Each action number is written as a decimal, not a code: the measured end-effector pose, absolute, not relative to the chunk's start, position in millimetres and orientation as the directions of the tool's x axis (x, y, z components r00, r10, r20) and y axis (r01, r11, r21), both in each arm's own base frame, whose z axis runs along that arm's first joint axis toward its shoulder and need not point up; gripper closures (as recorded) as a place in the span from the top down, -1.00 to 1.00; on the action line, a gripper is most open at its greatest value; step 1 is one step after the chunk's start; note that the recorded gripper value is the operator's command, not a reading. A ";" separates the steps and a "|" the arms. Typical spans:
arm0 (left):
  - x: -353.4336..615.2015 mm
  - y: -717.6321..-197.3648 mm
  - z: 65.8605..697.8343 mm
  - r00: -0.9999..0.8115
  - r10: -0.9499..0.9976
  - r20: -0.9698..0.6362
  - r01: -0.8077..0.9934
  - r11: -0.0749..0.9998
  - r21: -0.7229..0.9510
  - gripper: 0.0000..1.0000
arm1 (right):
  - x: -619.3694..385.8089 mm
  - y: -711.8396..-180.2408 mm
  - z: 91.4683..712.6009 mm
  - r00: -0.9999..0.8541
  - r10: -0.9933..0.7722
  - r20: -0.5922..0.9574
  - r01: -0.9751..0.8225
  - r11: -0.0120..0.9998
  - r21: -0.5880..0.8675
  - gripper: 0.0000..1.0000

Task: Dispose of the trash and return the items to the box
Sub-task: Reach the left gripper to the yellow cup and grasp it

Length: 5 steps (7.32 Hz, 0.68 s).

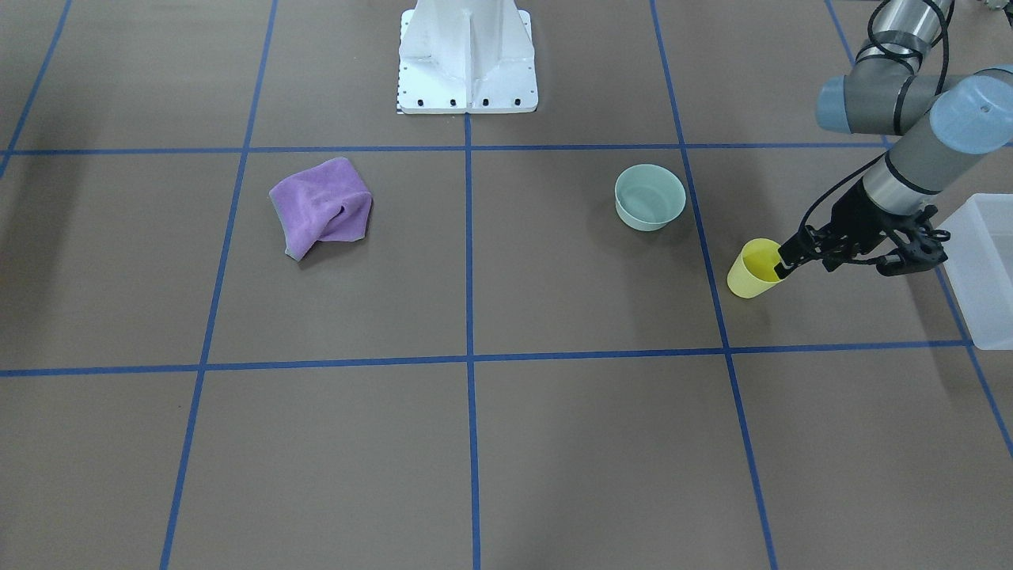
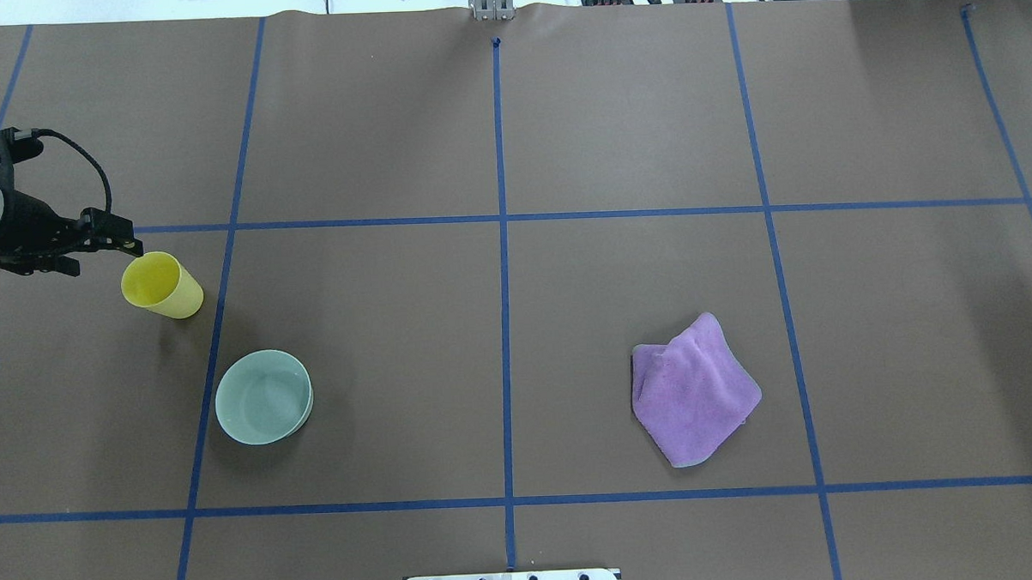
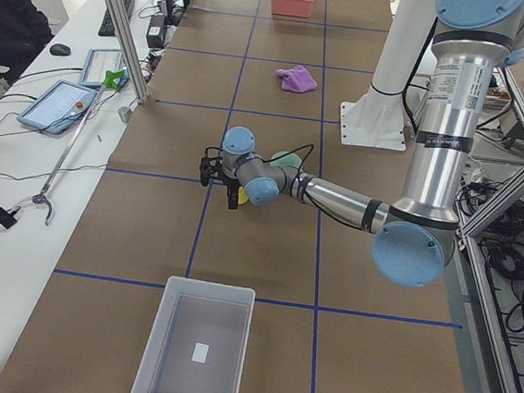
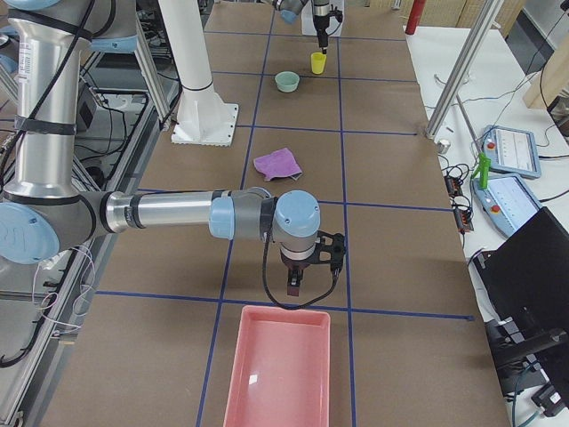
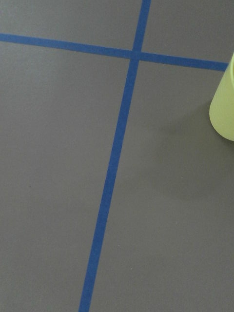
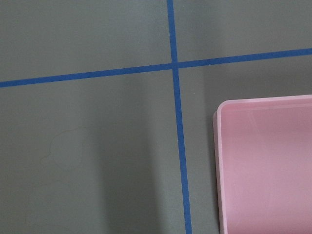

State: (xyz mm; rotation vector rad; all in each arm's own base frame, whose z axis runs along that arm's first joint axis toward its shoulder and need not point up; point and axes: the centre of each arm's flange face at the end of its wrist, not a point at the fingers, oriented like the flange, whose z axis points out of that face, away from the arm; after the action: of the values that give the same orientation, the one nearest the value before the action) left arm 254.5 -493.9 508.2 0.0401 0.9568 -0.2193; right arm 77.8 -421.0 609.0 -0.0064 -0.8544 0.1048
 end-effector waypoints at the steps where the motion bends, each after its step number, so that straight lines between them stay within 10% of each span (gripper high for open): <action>1: 263.2 -489.6 509.2 0.560 -0.160 -0.813 0.187 0.980 -0.064 -0.31 | 77.7 -420.1 610.1 0.652 0.097 0.752 -0.089 0.995 -0.051 1.00; 3: 272.5 -484.5 511.5 0.565 -0.151 -0.811 0.167 0.984 -0.067 -1.00 | 77.7 -419.3 610.6 0.652 0.099 0.752 -0.090 0.995 -0.053 1.00; 5: 273.6 -481.5 508.1 0.559 -0.144 -0.817 0.154 0.986 -0.068 -1.00 | 78.0 -418.9 611.0 0.652 0.100 0.752 -0.090 0.994 -0.054 1.00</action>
State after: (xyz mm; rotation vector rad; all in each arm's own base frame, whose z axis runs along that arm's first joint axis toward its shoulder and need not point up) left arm 273.6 -481.5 508.1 0.0117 0.9617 -0.1759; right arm 78.0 -418.9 611.0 -0.0119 -0.8539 0.1078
